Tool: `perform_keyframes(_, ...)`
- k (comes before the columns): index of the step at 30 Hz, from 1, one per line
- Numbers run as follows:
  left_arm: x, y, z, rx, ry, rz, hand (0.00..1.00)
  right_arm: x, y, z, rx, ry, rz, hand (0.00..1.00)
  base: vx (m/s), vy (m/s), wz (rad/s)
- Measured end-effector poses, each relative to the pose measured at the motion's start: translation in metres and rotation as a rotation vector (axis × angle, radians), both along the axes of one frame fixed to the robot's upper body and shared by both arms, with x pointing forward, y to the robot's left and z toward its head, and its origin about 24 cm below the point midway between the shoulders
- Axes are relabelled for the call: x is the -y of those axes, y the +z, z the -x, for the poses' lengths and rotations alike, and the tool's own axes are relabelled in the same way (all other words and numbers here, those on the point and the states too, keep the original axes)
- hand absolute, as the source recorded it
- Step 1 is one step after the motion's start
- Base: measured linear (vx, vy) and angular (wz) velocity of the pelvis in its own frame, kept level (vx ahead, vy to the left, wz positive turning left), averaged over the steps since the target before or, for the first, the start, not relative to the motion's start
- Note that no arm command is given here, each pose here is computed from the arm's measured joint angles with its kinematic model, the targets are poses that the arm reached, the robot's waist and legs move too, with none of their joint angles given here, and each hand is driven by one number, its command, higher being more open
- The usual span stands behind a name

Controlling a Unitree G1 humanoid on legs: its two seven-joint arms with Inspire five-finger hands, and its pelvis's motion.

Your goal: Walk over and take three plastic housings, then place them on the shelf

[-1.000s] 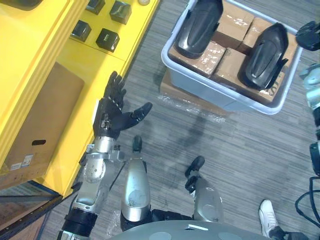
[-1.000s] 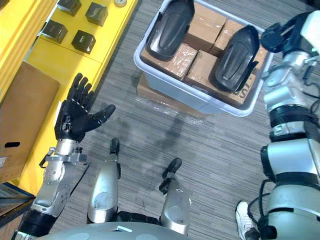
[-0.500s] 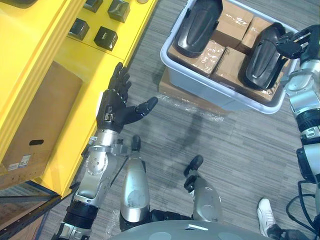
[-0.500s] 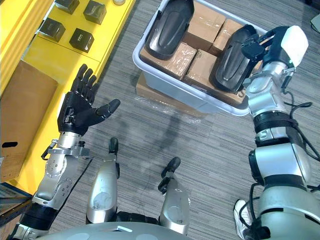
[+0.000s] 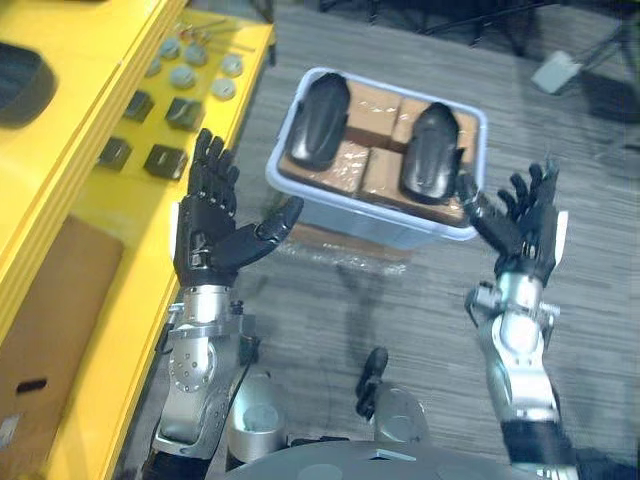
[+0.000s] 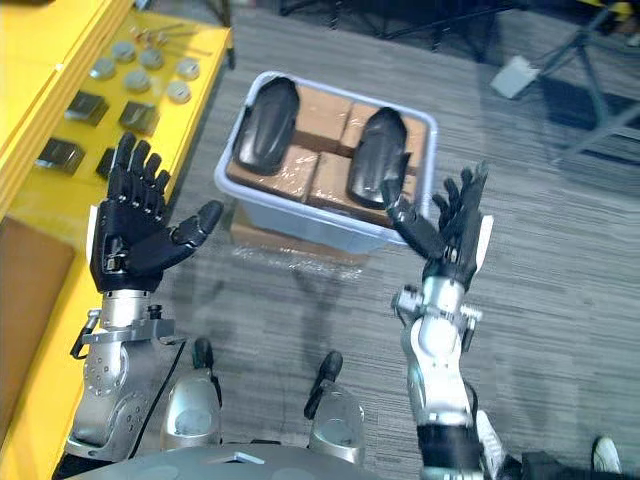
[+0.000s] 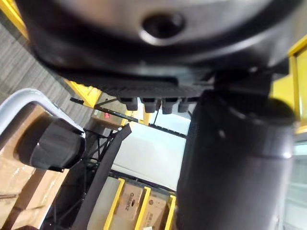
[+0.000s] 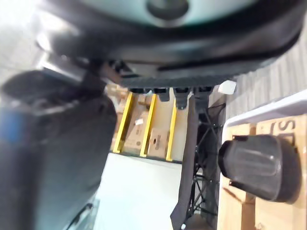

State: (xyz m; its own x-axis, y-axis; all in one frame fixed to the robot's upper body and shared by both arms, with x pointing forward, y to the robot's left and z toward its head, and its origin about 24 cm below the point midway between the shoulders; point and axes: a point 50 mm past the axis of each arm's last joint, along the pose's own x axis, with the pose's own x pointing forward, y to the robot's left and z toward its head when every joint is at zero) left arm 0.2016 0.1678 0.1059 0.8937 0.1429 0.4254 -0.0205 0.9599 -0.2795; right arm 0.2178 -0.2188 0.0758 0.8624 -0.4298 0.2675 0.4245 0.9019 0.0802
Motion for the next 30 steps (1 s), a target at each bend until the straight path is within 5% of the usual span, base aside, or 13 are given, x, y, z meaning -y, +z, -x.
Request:
perform_keyframes(7,0.001,-0.002,0.008,0.010,0.049,0.128,1.00,0.002,-0.033,0.035,-0.119,-0.093,-0.135,1.00,0.06,0.041,-0.40)
perform_keyframes(17,0.014,-0.009,0.012,-0.024,-0.120,0.076,1.00,-0.026,-0.056,0.041,-0.206,-0.034,-0.225,1.00,-0.03,0.097,-0.11)
perform_keyframes(22,0.025,0.002,0.000,0.016,-0.147,0.089,1.00,-0.020,-0.055,0.042,-0.175,-0.037,-0.224,1.00,0.06,-0.147,0.57)
perform_keyframes(30,0.023,-0.027,-0.003,-0.155,-0.125,0.220,1.00,0.004,-0.049,0.027,-0.219,0.013,-0.106,1.00,0.24,-0.219,0.46)
